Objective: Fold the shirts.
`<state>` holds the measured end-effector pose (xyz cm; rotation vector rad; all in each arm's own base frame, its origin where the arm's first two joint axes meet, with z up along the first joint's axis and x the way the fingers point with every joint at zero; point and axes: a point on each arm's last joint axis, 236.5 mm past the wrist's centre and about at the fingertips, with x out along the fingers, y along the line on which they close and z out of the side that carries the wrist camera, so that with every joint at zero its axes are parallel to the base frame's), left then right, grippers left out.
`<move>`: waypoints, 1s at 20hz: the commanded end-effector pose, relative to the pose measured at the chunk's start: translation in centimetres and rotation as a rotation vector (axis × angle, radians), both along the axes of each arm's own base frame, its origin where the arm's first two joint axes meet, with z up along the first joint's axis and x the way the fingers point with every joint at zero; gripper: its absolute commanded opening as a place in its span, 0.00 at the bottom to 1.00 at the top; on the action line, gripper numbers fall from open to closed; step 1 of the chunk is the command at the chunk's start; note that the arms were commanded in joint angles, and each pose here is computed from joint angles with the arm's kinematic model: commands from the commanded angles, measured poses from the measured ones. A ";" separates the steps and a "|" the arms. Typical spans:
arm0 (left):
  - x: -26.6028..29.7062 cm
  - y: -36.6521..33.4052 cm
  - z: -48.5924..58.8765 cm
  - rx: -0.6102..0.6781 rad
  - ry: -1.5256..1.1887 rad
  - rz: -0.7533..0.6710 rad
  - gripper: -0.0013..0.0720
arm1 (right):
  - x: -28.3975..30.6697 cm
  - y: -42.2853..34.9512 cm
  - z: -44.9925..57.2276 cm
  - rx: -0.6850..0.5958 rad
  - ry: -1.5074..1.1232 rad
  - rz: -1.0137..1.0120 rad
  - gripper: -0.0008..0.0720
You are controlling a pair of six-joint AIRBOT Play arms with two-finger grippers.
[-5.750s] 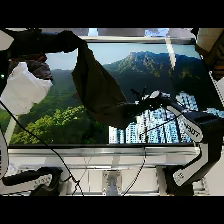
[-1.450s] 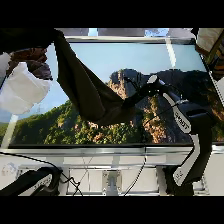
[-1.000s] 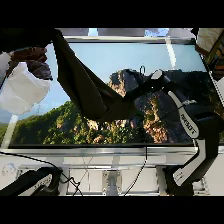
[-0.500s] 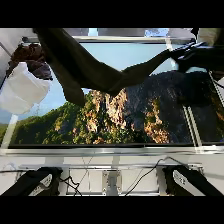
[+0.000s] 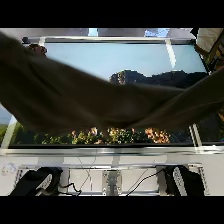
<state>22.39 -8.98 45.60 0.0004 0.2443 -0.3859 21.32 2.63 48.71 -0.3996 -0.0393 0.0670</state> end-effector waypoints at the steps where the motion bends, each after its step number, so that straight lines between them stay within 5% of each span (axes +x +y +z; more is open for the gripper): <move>1: -0.8 -1.2 -9.5 0.057 0.417 -0.063 0.03 | 3.6 0.1 -4.5 0.070 0.220 0.075 0.03; 4: 5.6 -0.9 -17.5 0.091 0.571 -0.010 0.03 | 10.9 0.4 -12.8 0.269 0.517 0.228 0.03; 10: 19.9 5.5 -35.6 0.273 0.735 0.329 0.03 | 21.6 -5.5 -30.3 0.483 0.885 0.135 0.03; 15: 30.9 3.6 -43.6 0.132 0.699 0.397 0.08 | 30.4 -3.8 -38.5 0.527 0.880 0.097 0.03; 16: 33.2 3.2 -42.7 0.081 0.644 0.411 0.44 | 32.4 -3.2 -38.9 0.487 0.824 0.081 0.03; 17: 35.4 2.8 -40.8 0.018 0.577 0.425 0.98 | 33.7 -2.5 -39.0 0.432 0.778 0.069 0.04; 18: 36.7 2.7 -38.4 -0.015 0.519 0.428 0.99 | 34.6 -1.9 -38.8 0.367 0.738 0.057 0.07; 20: 37.1 4.0 -34.9 0.005 0.476 0.444 0.99 | 34.9 -1.7 -39.2 0.296 0.734 0.017 0.44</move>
